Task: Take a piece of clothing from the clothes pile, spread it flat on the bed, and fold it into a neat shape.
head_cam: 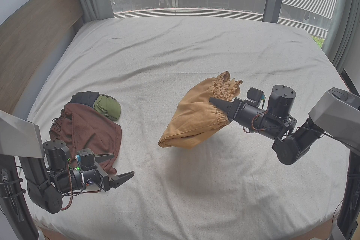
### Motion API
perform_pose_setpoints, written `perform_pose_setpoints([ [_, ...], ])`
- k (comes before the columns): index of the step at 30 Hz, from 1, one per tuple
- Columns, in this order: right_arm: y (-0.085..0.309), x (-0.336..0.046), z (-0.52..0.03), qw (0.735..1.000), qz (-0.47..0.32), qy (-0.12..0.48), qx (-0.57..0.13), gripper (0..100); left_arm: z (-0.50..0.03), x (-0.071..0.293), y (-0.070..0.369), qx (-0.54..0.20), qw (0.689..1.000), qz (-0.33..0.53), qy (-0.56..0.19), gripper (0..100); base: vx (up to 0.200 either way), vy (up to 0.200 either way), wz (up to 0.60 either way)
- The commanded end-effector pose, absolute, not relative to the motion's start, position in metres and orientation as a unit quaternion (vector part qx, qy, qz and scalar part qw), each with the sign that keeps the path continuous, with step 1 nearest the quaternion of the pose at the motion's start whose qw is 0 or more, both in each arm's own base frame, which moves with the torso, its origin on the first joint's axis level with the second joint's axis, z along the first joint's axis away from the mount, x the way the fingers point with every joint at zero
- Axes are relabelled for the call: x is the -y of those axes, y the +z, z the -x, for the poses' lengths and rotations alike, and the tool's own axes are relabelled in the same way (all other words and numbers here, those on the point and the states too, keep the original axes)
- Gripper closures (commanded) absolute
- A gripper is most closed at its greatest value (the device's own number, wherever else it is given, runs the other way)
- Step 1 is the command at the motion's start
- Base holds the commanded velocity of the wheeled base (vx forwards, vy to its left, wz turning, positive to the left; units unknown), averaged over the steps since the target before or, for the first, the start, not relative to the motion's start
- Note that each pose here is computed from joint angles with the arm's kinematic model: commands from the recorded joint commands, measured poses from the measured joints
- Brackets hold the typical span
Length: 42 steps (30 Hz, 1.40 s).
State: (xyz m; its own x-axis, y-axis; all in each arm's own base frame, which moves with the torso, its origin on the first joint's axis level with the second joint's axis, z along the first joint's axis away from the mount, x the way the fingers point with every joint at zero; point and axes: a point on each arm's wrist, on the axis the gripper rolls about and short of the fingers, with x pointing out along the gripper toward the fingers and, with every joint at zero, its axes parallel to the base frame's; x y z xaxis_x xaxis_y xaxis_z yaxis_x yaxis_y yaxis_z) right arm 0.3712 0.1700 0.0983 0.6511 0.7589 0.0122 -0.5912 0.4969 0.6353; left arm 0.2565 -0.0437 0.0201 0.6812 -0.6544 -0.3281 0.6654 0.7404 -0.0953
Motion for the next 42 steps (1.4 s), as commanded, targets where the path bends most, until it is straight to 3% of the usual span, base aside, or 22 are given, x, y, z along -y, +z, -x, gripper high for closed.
perform_pose_setpoints([
  [1,0.092,-0.177,-0.391,0.855,-0.309,0.392,-0.141,100,-0.257,0.043,0.017,-0.178,0.916,-0.015,-0.359,0,0.0,0.0,0.0],
  [17,0.111,-0.18,-0.419,0.86,-0.308,0.383,-0.14,100,-0.257,0.043,0.015,-0.182,0.915,-0.013,-0.359,0,0.0,0.0,0.0],
  [33,0.104,-0.184,-0.434,0.863,-0.3,0.38,-0.142,100,-0.257,0.043,0.013,-0.184,0.915,-0.013,-0.36,0,0.0,0.0,0.0],
  [42,0.11,-0.203,-0.446,0.86,-0.293,0.393,-0.143,100,-0.256,0.042,0.013,-0.186,0.915,-0.012,-0.359,0,0.0,0.0,0.0],
])
